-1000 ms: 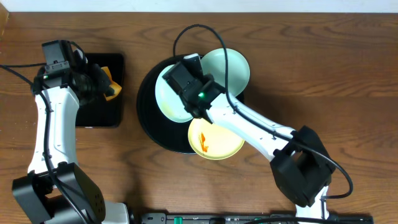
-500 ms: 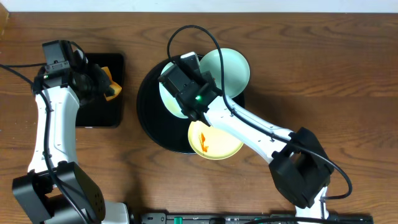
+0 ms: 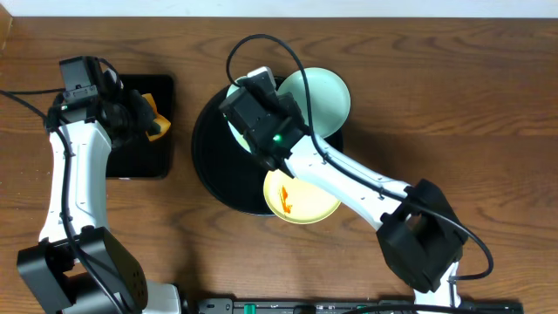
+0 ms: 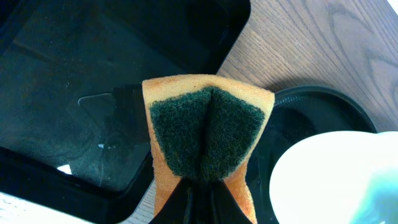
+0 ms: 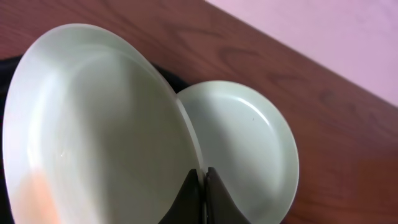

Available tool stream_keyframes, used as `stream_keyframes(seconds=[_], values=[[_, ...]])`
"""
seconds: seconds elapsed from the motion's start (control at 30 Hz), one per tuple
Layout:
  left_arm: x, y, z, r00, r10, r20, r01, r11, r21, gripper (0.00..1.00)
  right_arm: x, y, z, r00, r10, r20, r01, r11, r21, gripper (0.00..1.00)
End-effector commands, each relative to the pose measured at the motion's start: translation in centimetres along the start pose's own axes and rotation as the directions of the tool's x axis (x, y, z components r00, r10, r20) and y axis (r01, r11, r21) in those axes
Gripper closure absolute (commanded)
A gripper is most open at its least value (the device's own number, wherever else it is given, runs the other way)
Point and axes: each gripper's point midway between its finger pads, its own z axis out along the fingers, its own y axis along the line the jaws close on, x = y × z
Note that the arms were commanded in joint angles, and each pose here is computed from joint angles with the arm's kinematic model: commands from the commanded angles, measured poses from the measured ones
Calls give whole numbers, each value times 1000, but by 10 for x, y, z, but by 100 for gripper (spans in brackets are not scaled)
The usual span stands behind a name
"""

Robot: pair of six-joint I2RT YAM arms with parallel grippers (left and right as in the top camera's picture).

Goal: Clean dirty plates on tray and stack at the side

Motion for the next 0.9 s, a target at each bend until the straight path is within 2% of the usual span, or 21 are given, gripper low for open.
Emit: stream_keyframes(seconds=[0.0, 0.87], values=[[-4, -1, 0, 1000, 7, 4, -7, 1000, 5, 93, -30, -9, -25, 996, -2, 85, -1, 999, 36, 99], [-4, -1, 0, 1000, 7, 4, -7, 1000, 5, 93, -39, -8, -38, 990, -50, 134, 36, 994, 104, 99]])
